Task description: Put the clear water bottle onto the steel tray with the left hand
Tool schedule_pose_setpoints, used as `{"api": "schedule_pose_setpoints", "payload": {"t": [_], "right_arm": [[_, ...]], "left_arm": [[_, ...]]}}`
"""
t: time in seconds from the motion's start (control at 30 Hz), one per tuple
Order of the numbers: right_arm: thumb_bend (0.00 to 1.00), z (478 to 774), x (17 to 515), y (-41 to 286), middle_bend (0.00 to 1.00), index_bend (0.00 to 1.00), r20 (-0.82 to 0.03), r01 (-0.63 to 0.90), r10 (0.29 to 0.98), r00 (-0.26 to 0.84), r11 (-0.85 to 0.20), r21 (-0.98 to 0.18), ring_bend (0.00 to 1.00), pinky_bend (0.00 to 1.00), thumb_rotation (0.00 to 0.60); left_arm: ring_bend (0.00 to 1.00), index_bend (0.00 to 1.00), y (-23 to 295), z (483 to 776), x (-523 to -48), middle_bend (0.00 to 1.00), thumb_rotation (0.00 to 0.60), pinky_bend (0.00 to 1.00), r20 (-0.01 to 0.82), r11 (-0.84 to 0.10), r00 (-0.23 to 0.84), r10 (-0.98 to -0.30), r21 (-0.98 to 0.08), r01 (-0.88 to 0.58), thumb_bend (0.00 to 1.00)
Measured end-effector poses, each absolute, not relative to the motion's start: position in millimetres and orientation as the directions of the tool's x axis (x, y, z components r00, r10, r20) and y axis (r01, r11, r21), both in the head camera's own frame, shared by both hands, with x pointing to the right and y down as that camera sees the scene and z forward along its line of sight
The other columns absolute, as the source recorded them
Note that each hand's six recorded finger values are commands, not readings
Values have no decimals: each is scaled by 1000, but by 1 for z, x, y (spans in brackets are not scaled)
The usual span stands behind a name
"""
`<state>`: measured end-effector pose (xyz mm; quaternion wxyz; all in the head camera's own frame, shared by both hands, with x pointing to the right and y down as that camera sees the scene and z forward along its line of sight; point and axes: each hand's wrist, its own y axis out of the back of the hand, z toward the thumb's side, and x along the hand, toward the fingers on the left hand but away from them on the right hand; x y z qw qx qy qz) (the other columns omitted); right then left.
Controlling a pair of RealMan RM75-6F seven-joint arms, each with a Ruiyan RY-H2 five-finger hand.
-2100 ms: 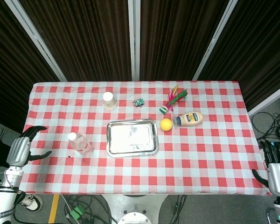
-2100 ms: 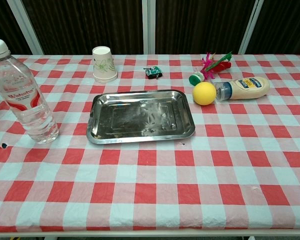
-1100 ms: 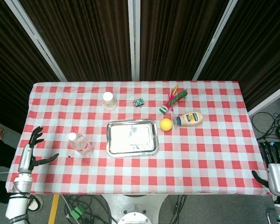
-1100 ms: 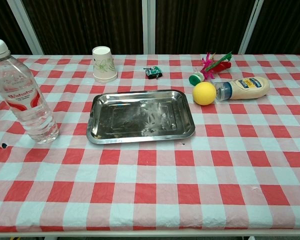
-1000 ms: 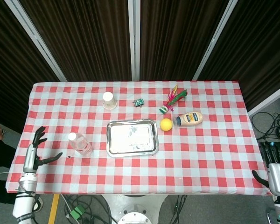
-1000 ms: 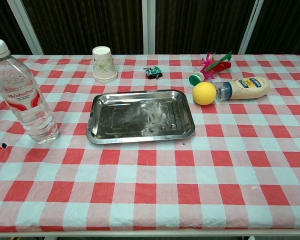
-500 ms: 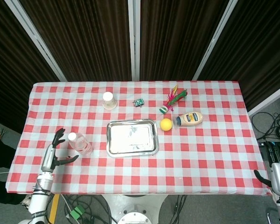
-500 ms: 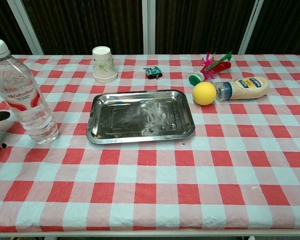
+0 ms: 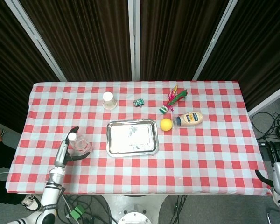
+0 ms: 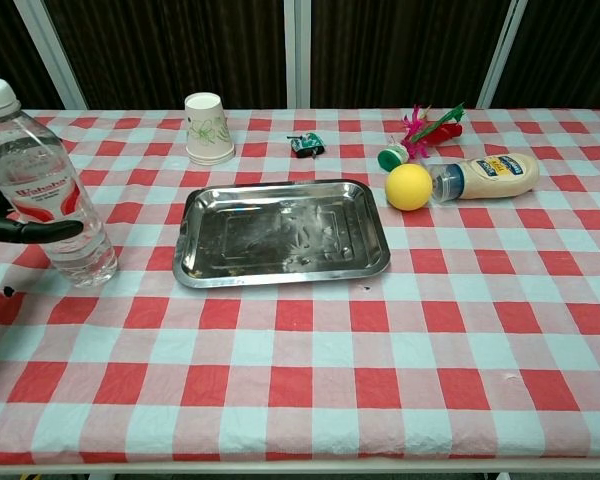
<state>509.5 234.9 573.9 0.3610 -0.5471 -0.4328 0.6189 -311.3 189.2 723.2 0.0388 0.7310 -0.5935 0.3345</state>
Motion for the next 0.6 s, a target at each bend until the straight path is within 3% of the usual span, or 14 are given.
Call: {"api": "schedule_pose_setpoints", "payload": {"t": [0.1,0.33,0.6], "right_arm": [[134,574,510,234,71,7,-369,33,918,-144,-368,-929,0,0,600],[134,574,511,234,71,7,-377,43,915,-147,-374,-926,0,0,600],[134,574,511,234,71,7,-379,45,914,-147,-376,-925,0,0,600]], "left_arm": [[381,412,184,727,-311,474,600,454,530,-278,49,-846,-361,-890,34],[465,549,168,732,-308,585,600,533,528,-253,24,-849,-366,-896,123],[483,576,141,707,-290,614,600,548,456,-258,76,-887,-353,-899,133]]}}
